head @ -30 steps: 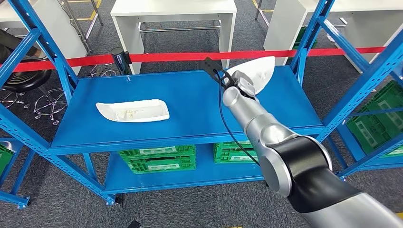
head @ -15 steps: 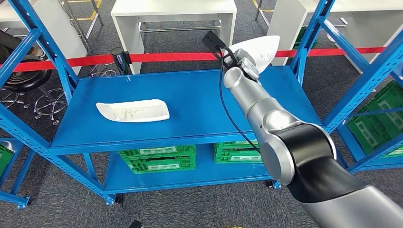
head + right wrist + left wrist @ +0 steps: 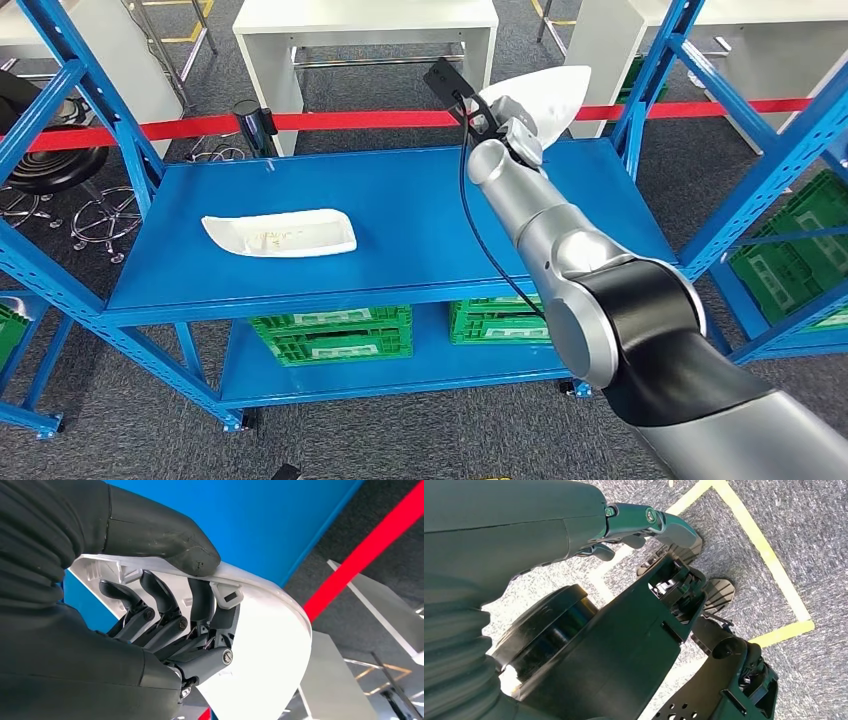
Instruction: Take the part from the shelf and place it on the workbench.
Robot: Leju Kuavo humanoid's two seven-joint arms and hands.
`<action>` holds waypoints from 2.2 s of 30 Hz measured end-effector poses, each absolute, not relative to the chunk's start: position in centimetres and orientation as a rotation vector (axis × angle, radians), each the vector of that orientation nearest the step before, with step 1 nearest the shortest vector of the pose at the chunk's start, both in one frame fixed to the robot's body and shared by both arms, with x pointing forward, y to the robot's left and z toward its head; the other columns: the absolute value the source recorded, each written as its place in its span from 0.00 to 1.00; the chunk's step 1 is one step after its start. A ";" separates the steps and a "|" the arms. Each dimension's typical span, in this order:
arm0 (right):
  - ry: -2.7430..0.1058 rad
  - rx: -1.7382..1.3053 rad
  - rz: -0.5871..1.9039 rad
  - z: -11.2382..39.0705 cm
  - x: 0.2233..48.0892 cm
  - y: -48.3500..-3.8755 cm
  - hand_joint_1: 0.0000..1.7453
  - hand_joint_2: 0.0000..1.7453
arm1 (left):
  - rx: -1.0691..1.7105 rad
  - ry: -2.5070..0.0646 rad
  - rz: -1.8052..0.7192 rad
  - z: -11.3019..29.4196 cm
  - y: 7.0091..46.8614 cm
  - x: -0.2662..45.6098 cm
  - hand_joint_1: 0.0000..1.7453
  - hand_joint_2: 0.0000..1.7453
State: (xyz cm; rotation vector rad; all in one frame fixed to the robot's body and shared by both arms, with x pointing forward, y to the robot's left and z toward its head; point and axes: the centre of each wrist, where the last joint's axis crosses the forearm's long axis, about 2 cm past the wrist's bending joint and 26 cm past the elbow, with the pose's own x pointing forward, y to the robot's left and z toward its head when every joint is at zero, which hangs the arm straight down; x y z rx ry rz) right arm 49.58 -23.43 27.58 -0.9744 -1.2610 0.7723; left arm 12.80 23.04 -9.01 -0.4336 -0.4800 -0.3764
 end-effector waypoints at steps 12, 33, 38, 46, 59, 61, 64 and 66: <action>-1.447 -0.935 0.904 30.0 49.5 -18.9 1.00 1.00 | -0.427 -0.466 -0.364 -8.8 23.1 13.4 0.00 1.00; -1.482 -0.911 0.983 29.8 48.9 -16.6 1.00 1.00 | -0.448 -0.560 -0.373 -8.8 22.8 13.3 0.00 1.00; -1.483 -0.912 0.983 29.9 48.9 -16.6 1.00 1.00 | -0.448 -0.562 -0.371 -8.9 22.9 13.3 0.00 1.00; -1.480 -0.912 0.998 29.9 48.9 -16.4 1.00 1.00 | -0.448 -0.560 -0.368 -8.8 22.9 13.3 0.00 1.00; -1.476 -0.923 0.998 30.0 49.0 -16.7 1.00 1.00 | -0.449 -0.569 -0.366 -8.8 22.8 13.5 0.00 1.00; -1.472 -0.923 0.999 29.8 49.0 -16.8 1.00 1.00 | -0.449 -0.568 -0.369 -8.8 22.8 13.5 0.00 1.00; -1.472 -0.923 0.998 29.8 49.0 -16.8 1.00 1.00 | -0.449 -0.568 -0.371 -8.8 22.8 13.5 0.00 1.00; -1.473 -0.922 0.997 29.7 48.9 -16.8 1.00 1.00 | -0.448 -0.568 -0.372 -8.8 22.8 13.5 0.00 1.00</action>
